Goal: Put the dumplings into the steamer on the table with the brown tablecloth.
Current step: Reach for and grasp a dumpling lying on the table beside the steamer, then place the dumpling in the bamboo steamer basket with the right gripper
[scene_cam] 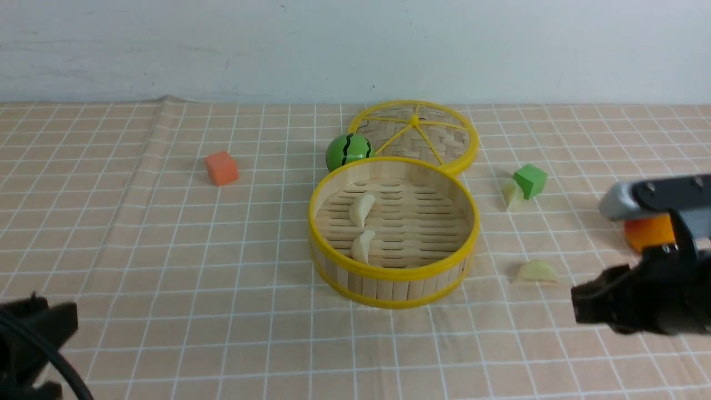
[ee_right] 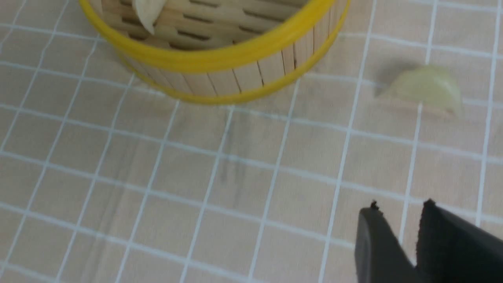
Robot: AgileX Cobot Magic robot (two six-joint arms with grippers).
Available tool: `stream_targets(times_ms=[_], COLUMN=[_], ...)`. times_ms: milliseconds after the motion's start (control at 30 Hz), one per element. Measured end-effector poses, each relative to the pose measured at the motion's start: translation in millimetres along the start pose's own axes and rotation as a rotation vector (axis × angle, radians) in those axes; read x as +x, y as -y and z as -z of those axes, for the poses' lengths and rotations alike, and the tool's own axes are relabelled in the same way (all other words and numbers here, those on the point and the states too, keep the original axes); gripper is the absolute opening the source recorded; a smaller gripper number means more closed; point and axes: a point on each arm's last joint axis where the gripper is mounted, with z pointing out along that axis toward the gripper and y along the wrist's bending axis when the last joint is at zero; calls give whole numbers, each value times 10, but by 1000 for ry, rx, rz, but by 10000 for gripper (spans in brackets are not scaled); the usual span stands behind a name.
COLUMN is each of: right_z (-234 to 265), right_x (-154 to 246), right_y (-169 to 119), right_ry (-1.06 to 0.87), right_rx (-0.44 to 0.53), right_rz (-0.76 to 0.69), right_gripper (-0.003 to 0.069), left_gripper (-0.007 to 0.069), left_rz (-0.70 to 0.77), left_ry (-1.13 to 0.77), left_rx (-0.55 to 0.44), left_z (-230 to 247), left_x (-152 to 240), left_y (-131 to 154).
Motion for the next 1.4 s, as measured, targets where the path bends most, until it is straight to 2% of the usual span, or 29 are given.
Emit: stream_targets(times_ms=[33, 133, 267, 333, 433, 533, 733, 1033, 1133, 1233, 1400], right_z=[0, -295, -574, -889, -1282, -1619, -2185, -2510, -2528, -2521, -2423], right_x=[2, -508, -865, -1127, -1302, -1353, -1319, -1362, -1356, -1350, -1359], right_y=[1, -22, 40, 190, 436, 681, 1077, 1204, 1213, 1222, 1168], right_ry=[-2, -9, -24, -40, -73, -122, -163, -92, -89, -103, -177], right_rx=[1, 22, 36, 58, 86, 110, 128, 113, 117, 117, 97], right_rz=[4, 59, 45, 4, -59, -105, -212, -264, -255, -225, -207], right_gripper=[179, 269, 337, 380, 400, 404, 406, 398, 330, 216, 200], left_gripper=[199, 199, 172, 99, -7, -14, -14, -14, -14, -14, -14], left_rz=[0, -18, -21, -27, -28, -31, -65, -174, -183, -185, -186], left_ry=[1, -28, 23, 43, 42, 40, 51, 3, 4, 10, 25], left_rx=[1, 26, 72, 85, 84, 83, 77, 44, 54, 58, 70], left_z=[0, -117, -139, -142, -145, -145, -150, -271, -298, -298, -297], left_x=[-1, 237, 235, 220, 224, 225, 216, 243, 238, 233, 220], left_y=[1, 7, 45, 58, 57, 56, 52, 52, 68, 72, 85])
